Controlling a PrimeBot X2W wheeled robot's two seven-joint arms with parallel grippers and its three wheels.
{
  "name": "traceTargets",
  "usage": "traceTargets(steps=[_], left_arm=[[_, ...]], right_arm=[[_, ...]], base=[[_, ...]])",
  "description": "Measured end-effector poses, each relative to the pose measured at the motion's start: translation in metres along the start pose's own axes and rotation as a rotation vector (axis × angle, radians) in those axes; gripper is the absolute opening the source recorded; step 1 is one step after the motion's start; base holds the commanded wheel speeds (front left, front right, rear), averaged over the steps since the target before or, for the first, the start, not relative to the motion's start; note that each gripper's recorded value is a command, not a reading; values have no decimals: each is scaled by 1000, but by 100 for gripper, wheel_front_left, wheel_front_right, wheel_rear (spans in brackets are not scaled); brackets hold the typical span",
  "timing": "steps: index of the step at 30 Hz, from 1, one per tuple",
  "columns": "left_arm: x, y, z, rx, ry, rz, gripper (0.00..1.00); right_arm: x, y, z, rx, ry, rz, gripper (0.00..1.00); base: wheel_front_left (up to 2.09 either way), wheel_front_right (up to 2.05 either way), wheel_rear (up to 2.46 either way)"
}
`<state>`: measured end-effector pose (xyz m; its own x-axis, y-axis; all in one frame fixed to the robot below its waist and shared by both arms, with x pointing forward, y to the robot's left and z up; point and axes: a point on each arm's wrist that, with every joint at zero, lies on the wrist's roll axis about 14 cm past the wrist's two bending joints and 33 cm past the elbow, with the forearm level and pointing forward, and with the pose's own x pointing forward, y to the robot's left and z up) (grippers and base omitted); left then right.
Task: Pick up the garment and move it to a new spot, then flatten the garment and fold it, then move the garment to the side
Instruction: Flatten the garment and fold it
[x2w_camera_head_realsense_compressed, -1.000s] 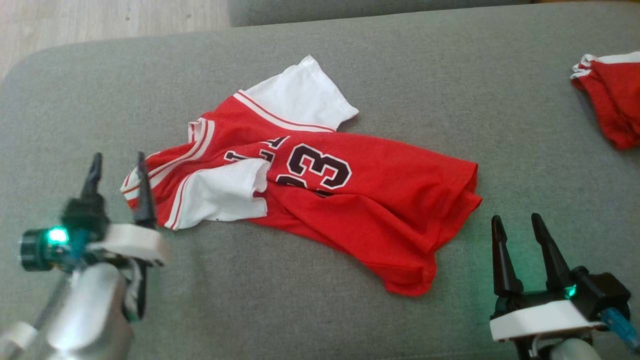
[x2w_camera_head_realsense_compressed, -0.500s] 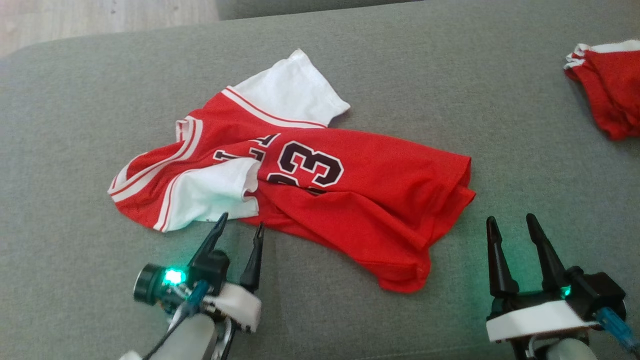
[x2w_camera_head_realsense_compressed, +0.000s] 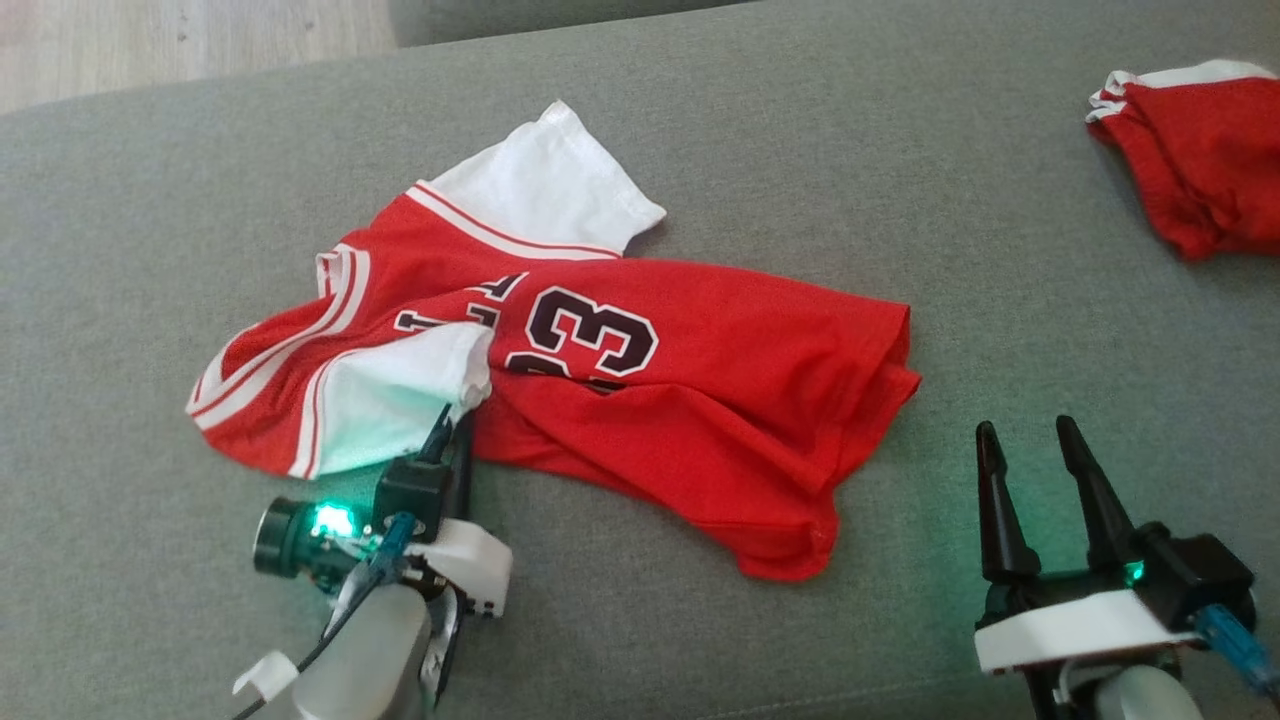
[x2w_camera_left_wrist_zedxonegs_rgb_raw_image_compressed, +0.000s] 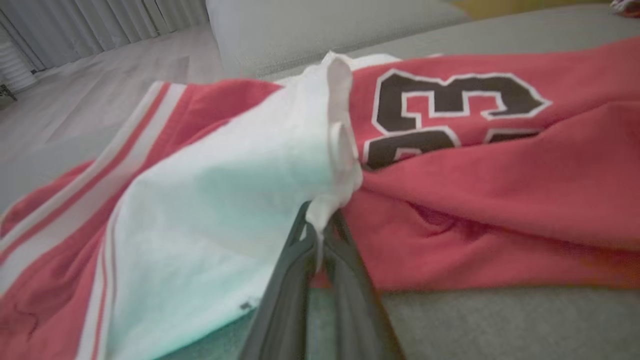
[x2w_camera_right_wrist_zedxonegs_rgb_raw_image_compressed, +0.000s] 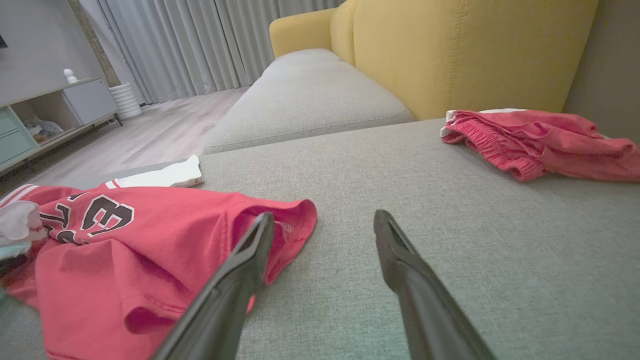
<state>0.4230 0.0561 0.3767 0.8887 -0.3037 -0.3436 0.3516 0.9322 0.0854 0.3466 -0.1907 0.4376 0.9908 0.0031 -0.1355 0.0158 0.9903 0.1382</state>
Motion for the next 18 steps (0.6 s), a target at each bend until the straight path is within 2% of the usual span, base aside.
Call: traceTargets(steps=[9, 14, 18], left_arm=[[-22, 8, 29, -22, -126, 33, 0], [-42, 28, 38, 11, -182, 94, 0], [-61, 56, 43, 43, -215, 169, 0]], right_arm=[[3, 18, -9, 18, 25, 55, 100], [-2, 38, -26, 42, 81, 115, 100], [-12, 68, -47, 74, 158, 226, 100]], base=[[0, 0, 0], [0, 0, 0], [0, 0, 0]])
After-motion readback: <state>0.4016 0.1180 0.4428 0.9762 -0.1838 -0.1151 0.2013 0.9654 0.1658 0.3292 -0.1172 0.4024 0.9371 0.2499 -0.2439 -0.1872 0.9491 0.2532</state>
